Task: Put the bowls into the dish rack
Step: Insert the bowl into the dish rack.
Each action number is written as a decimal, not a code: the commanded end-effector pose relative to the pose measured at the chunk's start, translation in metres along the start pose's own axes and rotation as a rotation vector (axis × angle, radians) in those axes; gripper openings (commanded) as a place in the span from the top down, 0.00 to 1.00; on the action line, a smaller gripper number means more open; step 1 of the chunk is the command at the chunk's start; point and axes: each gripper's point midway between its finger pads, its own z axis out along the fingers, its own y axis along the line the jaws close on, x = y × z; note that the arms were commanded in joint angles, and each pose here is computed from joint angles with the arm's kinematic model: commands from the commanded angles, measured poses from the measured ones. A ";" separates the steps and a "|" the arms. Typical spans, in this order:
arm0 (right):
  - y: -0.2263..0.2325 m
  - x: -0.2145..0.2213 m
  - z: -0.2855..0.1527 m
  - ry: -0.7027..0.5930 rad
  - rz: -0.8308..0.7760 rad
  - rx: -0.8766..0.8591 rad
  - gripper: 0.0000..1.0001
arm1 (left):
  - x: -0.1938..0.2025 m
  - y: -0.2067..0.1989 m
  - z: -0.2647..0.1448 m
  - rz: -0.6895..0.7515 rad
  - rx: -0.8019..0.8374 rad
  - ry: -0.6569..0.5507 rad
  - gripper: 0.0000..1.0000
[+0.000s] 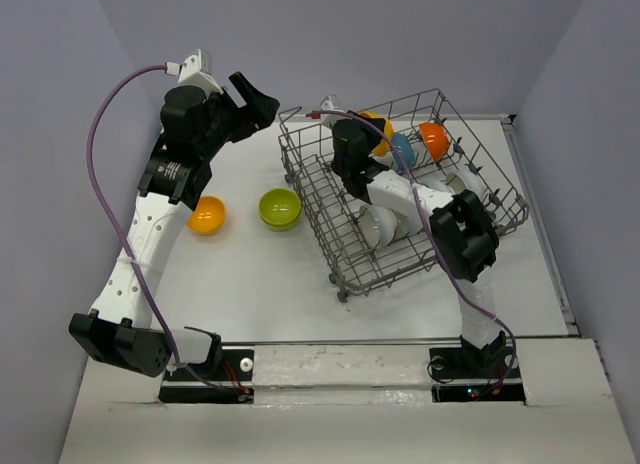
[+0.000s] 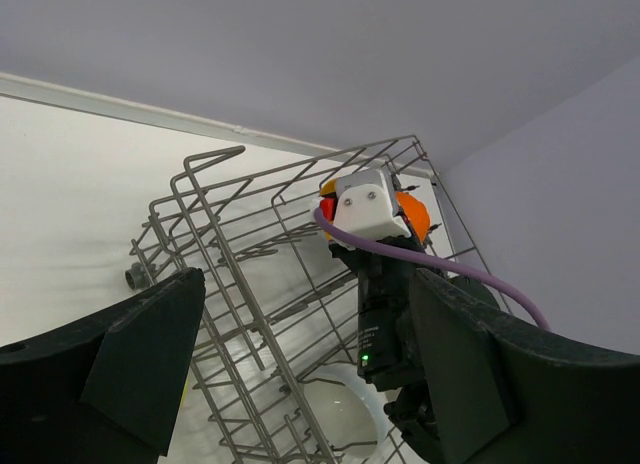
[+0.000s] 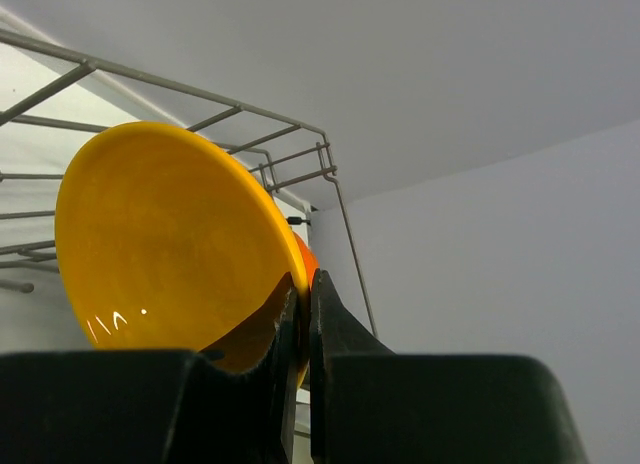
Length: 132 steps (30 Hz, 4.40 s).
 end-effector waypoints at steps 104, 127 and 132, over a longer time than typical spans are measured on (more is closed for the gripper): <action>-0.028 -0.023 -0.039 0.027 -0.116 0.056 0.99 | 0.014 -0.022 0.006 -0.003 0.119 0.059 0.08; -0.005 -0.011 -0.027 0.064 -0.136 0.055 0.99 | 0.018 -0.023 0.006 -0.001 0.124 0.068 0.08; 0.002 -0.007 -0.022 0.070 -0.148 0.050 0.99 | 0.017 -0.023 0.005 0.002 0.121 0.064 0.08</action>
